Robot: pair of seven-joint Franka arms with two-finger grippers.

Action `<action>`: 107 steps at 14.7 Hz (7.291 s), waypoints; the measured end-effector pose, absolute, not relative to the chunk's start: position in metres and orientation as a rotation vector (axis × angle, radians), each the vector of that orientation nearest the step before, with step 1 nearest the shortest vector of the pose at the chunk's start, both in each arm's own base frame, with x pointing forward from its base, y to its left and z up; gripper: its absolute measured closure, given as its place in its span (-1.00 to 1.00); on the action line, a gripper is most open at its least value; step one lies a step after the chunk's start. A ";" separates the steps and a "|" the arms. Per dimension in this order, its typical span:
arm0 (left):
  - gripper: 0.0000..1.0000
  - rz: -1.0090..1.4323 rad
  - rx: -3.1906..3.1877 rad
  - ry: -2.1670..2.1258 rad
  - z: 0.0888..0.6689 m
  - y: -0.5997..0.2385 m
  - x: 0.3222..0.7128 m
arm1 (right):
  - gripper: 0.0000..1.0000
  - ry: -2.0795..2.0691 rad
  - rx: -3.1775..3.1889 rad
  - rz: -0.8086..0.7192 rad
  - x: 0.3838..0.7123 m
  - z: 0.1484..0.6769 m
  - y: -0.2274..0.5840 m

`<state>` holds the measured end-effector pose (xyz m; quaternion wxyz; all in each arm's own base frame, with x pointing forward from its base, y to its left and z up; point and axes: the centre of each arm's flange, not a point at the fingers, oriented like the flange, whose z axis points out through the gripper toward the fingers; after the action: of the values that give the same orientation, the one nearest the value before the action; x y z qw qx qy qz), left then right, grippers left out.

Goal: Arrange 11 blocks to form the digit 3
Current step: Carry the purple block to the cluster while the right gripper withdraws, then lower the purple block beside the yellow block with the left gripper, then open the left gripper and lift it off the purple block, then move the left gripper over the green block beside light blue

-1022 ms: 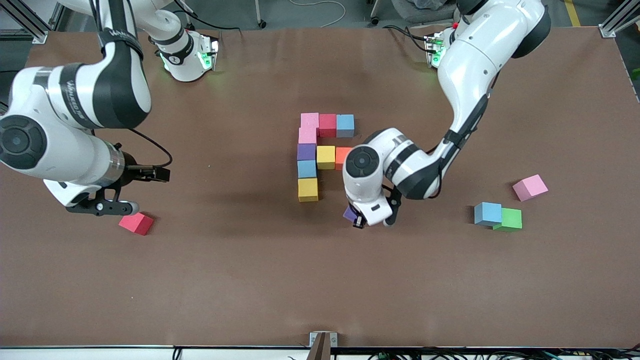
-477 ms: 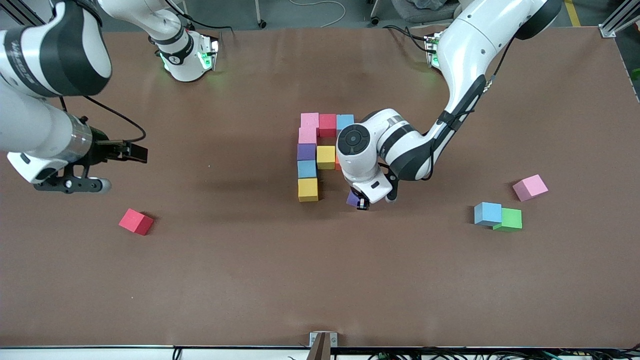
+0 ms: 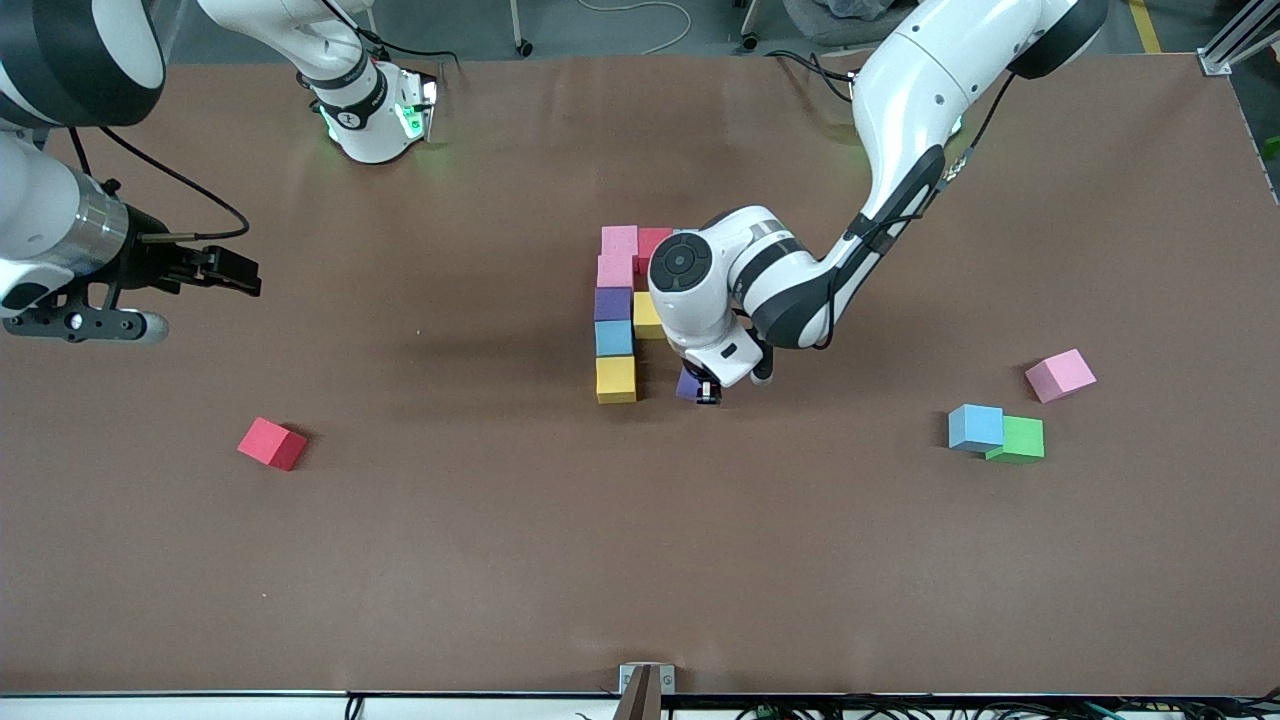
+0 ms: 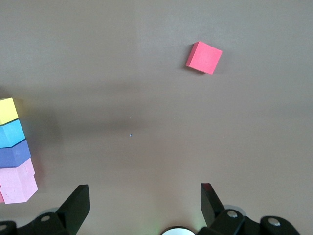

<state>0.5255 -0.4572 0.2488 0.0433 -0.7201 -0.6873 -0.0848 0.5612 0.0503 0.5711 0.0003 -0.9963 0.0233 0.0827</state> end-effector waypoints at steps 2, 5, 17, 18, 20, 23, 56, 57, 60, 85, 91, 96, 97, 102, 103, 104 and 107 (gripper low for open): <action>0.03 -0.273 -2.125 -2.181 0.245 -0.462 0.520 | -1.00 0.076 -3.129 0.243 0.557 0.577 0.048; 0.03 -0.277 -2.057 -2.253 0.242 -0.468 0.516 | -1.00 0.083 -3.128 0.217 0.553 0.587 0.045; 0.03 -0.428 -2.027 -2.311 0.219 -0.504 0.525 | -1.00 0.095 -3.128 0.199 0.548 0.594 0.041; 0.03 -0.425 -2.027 -2.319 0.221 -0.505 0.526 | -1.00 0.097 -3.127 0.199 0.548 0.594 0.040; 0.03 -0.409 -2.024 -2.344 0.227 -0.512 0.525 | -1.00 0.101 -3.127 0.200 0.548 0.594 0.039; 0.03 -0.364 -2.014 -2.353 0.225 -0.524 0.514 | -1.00 0.090 -3.128 0.201 0.547 0.594 0.043; -0.07 -0.320 -1.951 -2.328 0.211 -0.531 0.497 | -1.00 0.077 -3.130 0.184 0.533 0.651 0.046; -0.22 -0.320 -1.958 -2.323 0.212 -0.531 0.498 | -1.00 0.073 -3.130 0.184 0.533 0.651 0.047; -0.81 -0.318 -1.971 -2.323 0.215 -0.532 0.500 | -1.00 0.087 -3.130 0.187 0.533 0.651 0.043; -1.00 -0.113 -2.719 -1.322 0.433 -0.299 0.629 | -1.00 0.121 -3.135 0.093 0.494 0.670 0.032; -1.00 -0.118 -2.891 -0.949 0.382 -0.223 0.658 | -1.00 0.028 -3.136 0.080 0.496 0.670 0.030; -1.00 -0.206 -2.946 -0.720 0.321 -0.219 0.652 | -1.00 0.013 -3.134 0.060 0.502 0.675 0.030; -1.00 -0.198 -2.948 -0.671 0.315 -0.212 0.652 | -1.00 0.012 -3.134 0.068 0.503 0.674 0.030; -1.00 -0.156 -2.983 -0.374 0.307 -0.157 0.665 | -1.00 0.009 -3.134 0.099 0.503 0.671 0.030; -1.00 -0.153 -2.994 -0.300 0.302 -0.145 0.668 | -1.00 0.006 -3.134 0.098 0.503 0.671 0.030; -1.00 -0.156 -3.006 -0.225 0.295 -0.134 0.670 | -1.00 0.005 -3.134 0.096 0.503 0.671 0.030; -1.00 -0.162 -3.030 -0.037 0.271 -0.101 0.669 | -1.00 -0.001 -3.133 0.065 0.505 0.673 0.030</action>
<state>0.6695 -0.1008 0.2712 0.0534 -0.9971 -0.0120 -0.0532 0.5054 0.0296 0.6729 0.0039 -0.9998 -0.0005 0.0207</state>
